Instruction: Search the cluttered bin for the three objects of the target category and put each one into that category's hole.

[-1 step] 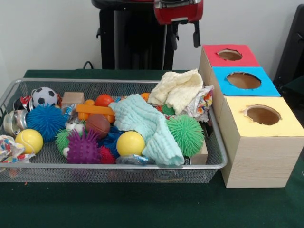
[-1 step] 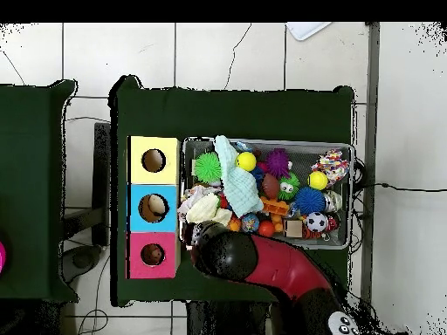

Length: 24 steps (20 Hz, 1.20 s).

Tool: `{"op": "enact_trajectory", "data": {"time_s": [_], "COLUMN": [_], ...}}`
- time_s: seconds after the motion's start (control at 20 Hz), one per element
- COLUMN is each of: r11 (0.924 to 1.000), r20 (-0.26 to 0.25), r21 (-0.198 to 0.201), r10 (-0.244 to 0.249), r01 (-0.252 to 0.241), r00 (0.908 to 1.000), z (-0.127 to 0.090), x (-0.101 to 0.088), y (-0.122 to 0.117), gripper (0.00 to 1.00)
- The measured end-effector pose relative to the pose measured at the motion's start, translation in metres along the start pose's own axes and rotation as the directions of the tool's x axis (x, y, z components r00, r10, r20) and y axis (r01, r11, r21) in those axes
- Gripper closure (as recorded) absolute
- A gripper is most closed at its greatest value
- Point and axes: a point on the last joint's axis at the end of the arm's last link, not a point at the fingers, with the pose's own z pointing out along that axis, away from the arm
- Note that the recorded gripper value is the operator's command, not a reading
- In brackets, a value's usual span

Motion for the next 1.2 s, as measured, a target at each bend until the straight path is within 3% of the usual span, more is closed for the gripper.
{"op": "enact_trajectory", "data": {"time_s": [0.35, 0.6, 0.85, 0.9, 1.05, 1.2], "r11": [0.9983, 0.991, 0.9794, 0.9728, 0.9644, 0.9498], "r20": [0.035, 0.059, 0.078, 0.086, 0.096, 0.112], "r21": [0.05, 0.107, 0.158, 0.182, 0.209, 0.252], "r10": [-0.03, -0.088, -0.139, -0.161, -0.185, -0.219], "r01": [0.029, 0.081, 0.125, 0.143, 0.162, 0.185], "r00": [0.9989, 0.9944, 0.9872, 0.9832, 0.978, 0.9694], "z": [0.006, 0.011, 0.013, 0.014, 0.014, 0.011], "x": [-0.023, -0.038, -0.051, -0.056, -0.063, -0.074], "y": [-0.039, -0.062, -0.087, -0.099, -0.112, -0.133], "gripper": [0.0, 0.0, 0.0, 0.0, 0.0, 0.0]}}
